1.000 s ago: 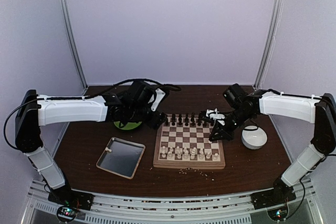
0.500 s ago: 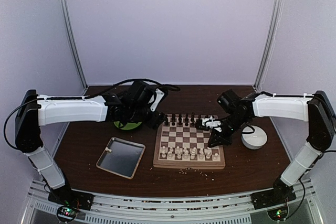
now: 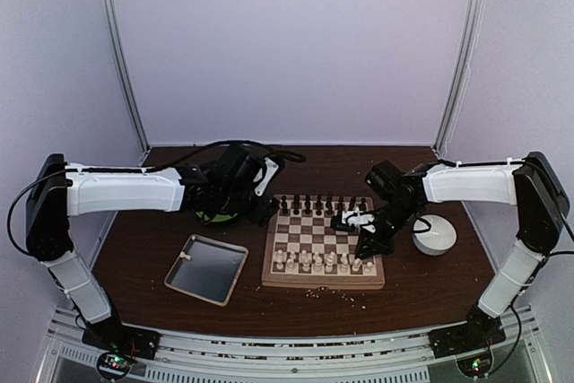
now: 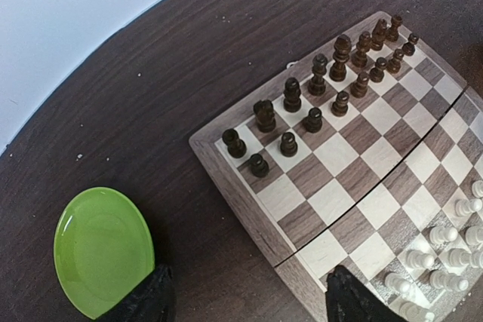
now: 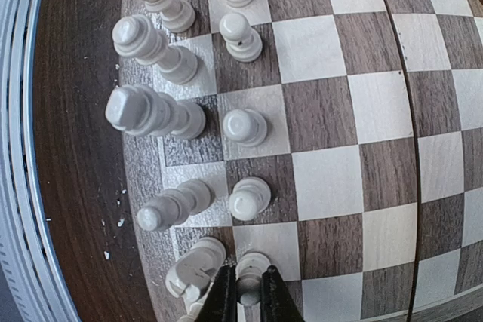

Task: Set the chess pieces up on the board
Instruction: Place the pawn at g2, then pick up the pawn from the storage box.

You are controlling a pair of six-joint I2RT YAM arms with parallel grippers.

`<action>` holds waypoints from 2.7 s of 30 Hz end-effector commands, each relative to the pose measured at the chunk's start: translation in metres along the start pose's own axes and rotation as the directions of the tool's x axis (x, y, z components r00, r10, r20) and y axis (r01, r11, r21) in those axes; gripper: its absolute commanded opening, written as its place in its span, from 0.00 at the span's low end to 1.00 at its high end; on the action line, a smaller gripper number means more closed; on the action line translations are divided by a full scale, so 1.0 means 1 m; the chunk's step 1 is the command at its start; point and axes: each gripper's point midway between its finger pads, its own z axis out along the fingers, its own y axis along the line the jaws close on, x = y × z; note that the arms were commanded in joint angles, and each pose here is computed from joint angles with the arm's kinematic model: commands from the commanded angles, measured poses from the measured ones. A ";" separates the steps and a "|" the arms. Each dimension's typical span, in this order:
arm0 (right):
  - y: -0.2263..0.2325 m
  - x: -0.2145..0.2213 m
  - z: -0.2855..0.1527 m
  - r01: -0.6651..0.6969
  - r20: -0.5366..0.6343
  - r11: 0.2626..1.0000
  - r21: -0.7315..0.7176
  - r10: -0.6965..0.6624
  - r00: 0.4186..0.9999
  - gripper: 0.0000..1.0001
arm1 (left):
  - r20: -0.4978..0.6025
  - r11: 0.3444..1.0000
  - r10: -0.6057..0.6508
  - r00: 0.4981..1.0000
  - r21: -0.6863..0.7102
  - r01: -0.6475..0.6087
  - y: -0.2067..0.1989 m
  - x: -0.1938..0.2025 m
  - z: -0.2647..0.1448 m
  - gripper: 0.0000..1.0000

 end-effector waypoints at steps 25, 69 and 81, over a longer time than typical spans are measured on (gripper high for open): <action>-0.011 -0.011 0.003 -0.016 0.005 0.999 0.048 0.016 1.000 0.18 | 0.028 0.999 -0.042 0.999 0.026 0.041 -0.001 -0.007 -0.002 0.69; 0.015 -0.056 -0.087 -0.015 0.242 0.998 0.061 0.000 0.970 0.27 | -0.637 0.808 0.578 0.510 0.356 -0.470 0.086 0.192 -0.063 0.51; 0.016 -0.053 -0.083 -0.014 0.229 0.999 0.051 0.002 0.974 0.25 | -0.703 0.779 0.599 0.383 0.400 -0.483 0.092 0.219 -0.045 0.44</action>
